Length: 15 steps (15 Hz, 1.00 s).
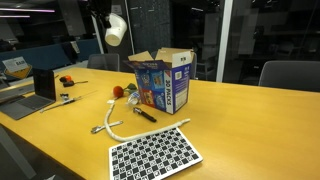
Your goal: Pick up the white cup from the table and put in the box
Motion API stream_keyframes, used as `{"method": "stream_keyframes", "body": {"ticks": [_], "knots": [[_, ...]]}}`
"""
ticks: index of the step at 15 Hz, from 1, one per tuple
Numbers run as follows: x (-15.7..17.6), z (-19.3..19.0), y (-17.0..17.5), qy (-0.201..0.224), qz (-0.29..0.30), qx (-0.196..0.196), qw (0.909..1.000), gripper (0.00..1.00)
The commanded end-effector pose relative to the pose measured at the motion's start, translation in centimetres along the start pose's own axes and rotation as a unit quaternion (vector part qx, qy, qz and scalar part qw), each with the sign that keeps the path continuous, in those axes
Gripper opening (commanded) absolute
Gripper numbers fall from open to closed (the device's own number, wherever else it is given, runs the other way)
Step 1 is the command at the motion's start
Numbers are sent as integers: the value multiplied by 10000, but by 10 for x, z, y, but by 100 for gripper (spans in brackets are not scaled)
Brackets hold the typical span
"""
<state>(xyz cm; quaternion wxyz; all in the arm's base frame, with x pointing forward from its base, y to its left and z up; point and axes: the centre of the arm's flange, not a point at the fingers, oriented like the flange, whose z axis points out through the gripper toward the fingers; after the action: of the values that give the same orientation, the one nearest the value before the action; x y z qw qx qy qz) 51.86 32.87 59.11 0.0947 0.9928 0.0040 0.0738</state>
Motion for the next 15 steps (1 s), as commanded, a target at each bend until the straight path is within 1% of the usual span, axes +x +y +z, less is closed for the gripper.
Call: {"method": "stream_keyframes", "body": {"ticks": [1,3,5,8,12,15], "knots": [[16,-32,13,525,85,-187,9984,7],[32,-17,26,706,200,-230,9970,7],[52,11,42,794,365,-203,9960,7],[87,66,62,826,634,-270,9942,7],[123,145,84,535,879,-261,9943,7],[136,198,90,246,942,-332,9947,7]]}}
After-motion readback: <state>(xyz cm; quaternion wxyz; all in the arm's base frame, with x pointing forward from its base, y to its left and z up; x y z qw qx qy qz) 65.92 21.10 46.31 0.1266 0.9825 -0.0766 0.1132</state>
